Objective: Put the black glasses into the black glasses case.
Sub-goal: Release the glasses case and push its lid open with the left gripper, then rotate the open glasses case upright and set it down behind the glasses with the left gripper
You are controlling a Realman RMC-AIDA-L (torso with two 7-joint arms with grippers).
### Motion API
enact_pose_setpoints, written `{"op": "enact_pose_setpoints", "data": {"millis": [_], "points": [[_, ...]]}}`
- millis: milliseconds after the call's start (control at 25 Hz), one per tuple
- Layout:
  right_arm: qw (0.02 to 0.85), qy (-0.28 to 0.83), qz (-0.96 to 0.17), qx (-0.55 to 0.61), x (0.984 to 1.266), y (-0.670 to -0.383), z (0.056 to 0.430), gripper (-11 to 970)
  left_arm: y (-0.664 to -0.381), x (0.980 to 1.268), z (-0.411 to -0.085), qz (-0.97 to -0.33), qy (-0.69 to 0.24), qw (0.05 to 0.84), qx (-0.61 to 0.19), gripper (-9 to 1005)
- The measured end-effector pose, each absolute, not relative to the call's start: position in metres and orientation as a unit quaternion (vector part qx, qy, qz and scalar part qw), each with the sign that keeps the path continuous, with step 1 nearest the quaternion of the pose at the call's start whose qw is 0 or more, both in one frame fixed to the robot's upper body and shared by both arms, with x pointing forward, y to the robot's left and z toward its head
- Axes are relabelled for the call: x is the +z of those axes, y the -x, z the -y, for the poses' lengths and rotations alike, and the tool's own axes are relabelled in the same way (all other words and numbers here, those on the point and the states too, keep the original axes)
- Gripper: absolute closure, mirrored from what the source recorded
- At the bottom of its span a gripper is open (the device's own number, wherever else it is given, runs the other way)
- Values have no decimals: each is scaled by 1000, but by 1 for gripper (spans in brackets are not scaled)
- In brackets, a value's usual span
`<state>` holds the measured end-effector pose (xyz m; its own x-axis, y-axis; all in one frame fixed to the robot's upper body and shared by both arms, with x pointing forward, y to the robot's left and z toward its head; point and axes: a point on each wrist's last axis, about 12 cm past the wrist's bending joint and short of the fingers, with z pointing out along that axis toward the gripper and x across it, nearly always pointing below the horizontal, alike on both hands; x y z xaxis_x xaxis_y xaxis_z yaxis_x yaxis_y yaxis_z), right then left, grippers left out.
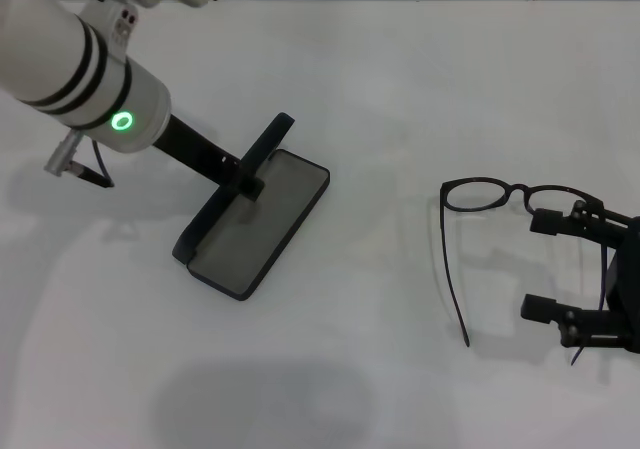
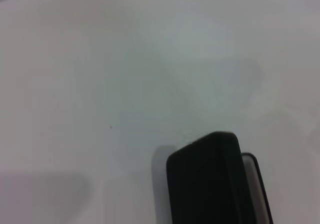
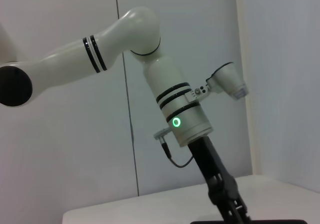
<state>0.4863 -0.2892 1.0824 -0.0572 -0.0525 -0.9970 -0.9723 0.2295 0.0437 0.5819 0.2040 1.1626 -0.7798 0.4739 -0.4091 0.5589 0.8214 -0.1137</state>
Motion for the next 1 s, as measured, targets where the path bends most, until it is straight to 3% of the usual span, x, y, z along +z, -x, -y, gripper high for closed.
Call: {"op": "enact_pose_setpoints", "data": {"millis": [160,600,800,920,1000], "points": [[529,438,-583,435,1082,-486,291,76,-581,1161,-205,-937,-275,184,-114,434],[531,436,-584,432,1083,-487,292,75,-579,1161,-204,-932,-289,189,-107,648],[536,431,-584,431,1084,-489,293,75,-578,1165,-202,-910,-330,232,-93,692],[537,430,-584,431,1084,-489,292,75,-579,1163,-200,-896,-349,260,-82,793],[537,429,-584,431,1084,-489,292,75,-581,1161,-201,-890,-355,276,-76,791]]}}
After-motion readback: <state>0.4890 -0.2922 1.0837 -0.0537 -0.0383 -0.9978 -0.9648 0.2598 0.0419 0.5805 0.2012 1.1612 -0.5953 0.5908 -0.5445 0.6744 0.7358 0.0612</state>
